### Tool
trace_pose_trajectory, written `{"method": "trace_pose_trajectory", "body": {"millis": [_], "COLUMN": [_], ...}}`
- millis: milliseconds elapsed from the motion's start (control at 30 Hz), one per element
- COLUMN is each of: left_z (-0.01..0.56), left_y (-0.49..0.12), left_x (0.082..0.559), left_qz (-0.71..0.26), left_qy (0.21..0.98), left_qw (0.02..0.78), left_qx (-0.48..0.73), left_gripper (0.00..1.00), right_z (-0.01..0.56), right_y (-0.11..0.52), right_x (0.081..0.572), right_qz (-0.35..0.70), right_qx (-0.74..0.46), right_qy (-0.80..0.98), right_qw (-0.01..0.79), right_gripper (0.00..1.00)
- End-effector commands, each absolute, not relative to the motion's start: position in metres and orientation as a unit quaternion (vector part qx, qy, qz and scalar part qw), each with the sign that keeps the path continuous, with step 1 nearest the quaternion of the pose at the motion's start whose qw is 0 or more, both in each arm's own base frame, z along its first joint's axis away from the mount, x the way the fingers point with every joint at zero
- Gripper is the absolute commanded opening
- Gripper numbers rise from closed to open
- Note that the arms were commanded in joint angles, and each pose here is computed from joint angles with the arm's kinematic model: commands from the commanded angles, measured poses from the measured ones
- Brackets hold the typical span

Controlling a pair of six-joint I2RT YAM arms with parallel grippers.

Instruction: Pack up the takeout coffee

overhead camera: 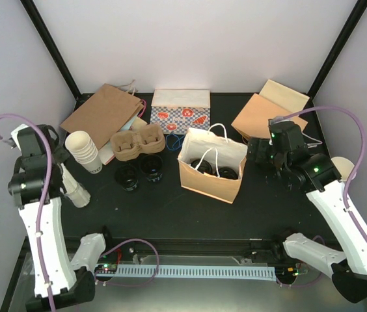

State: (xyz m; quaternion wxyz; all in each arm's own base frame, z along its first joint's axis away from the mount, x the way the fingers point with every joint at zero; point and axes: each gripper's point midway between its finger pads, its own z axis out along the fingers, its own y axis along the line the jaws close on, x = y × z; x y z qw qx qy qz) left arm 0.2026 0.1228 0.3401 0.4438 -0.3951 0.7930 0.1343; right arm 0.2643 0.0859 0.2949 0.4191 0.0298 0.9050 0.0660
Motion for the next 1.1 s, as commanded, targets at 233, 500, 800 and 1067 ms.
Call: {"method": "trace_pose_trajectory", "body": {"millis": [233,500,800,1067], "left_z": [0.431,0.516,0.591,0.599], "left_y": [0.101,0.085,0.052,0.002], "left_x": [0.169,0.125,0.062,0.115], "left_qz": [0.084,0.051,-0.031,-0.157], "left_qy": [0.744,0.654,0.528,0.558], "left_qw": [0.555,0.672,0.796,0.798], "left_qx": [-0.362,-0.342,-0.295,-0.162], "left_gripper": [0.02,0.01,0.02,0.01], "right_z": [0.295,0.296,0.296,0.302], "right_y": [0.095,0.094,0.091,0.087], "right_x": [0.269,0.268,0.267,0.265], "right_qz": [0.081,0.081,0.075,0.072], "right_qx": [0.02,0.022,0.026,0.032], "right_qy": [0.907,0.907,0.907,0.903], "right_qw": [0.413,0.413,0.414,0.422], "right_gripper": [1.0,1.0,1.0,1.0]}}
